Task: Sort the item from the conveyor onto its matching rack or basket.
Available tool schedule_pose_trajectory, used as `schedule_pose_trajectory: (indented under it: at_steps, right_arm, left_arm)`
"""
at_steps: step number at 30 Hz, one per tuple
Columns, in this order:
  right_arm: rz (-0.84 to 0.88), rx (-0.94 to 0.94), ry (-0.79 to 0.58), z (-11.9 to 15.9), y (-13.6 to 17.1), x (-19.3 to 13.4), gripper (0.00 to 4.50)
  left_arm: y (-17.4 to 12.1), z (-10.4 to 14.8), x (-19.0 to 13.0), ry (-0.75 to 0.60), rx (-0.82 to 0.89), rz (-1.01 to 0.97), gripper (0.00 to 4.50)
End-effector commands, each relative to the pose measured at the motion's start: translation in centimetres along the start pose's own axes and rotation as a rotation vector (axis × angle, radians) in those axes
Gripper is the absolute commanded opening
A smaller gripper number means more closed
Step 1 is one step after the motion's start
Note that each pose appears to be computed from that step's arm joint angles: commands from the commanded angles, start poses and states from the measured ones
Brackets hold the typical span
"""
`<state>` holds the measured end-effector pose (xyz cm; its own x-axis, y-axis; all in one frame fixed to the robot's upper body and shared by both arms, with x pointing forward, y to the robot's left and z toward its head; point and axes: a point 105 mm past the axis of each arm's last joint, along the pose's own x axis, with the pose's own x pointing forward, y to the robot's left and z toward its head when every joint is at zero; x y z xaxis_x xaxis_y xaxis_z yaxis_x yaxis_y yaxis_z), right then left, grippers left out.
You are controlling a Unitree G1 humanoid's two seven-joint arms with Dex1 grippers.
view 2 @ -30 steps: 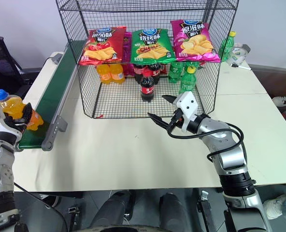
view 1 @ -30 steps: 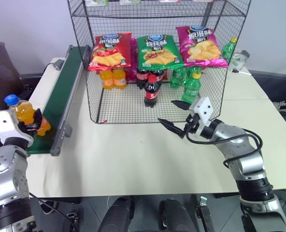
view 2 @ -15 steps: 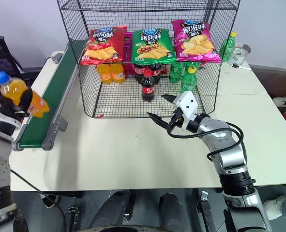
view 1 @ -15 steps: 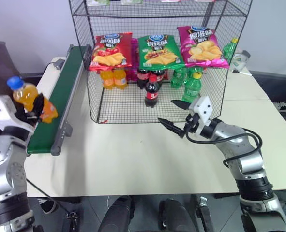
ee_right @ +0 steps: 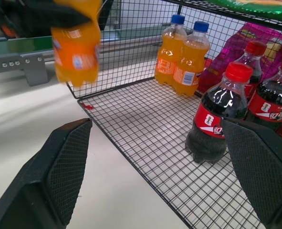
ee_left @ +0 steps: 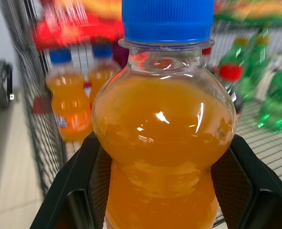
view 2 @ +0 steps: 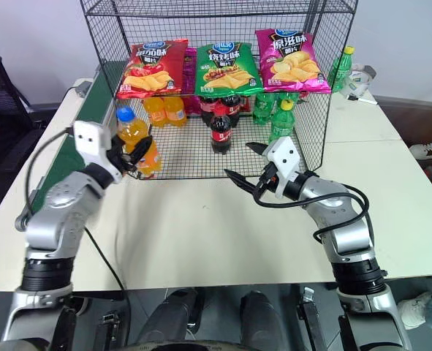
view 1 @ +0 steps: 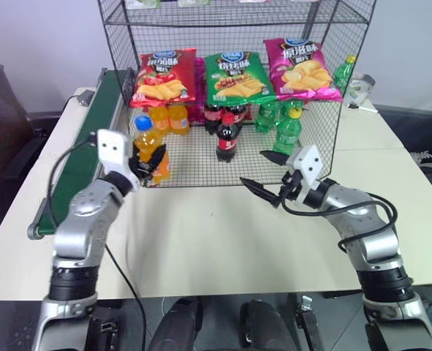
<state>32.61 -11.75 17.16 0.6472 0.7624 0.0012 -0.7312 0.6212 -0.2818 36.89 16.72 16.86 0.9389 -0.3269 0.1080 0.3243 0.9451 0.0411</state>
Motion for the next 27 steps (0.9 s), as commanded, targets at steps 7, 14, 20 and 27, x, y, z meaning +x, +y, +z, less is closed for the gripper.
schedule_pose_trajectory:
  at_steps: [7,14,20,27]
  right_arm:
    - [-0.018,-0.053,-0.054,1.9,0.1,-0.4,4.50]
    - [-0.023,-0.049,-0.053,1.9,0.3,-0.4,4.50]
    - [-0.030,-0.049,-0.051,1.9,0.3,-0.5,4.50]
    - [-0.029,-0.047,-0.053,1.9,0.3,-0.5,4.50]
  left_arm:
    - [0.7,-0.5,4.6,-0.149,0.024,0.194,2.39]
    - [0.2,-1.8,7.2,-0.139,0.028,0.223,2.39]
    - [0.4,-2.5,7.7,-0.137,0.010,0.222,2.39]
    - [0.4,-3.2,7.5,-0.122,-0.042,0.198,4.45]
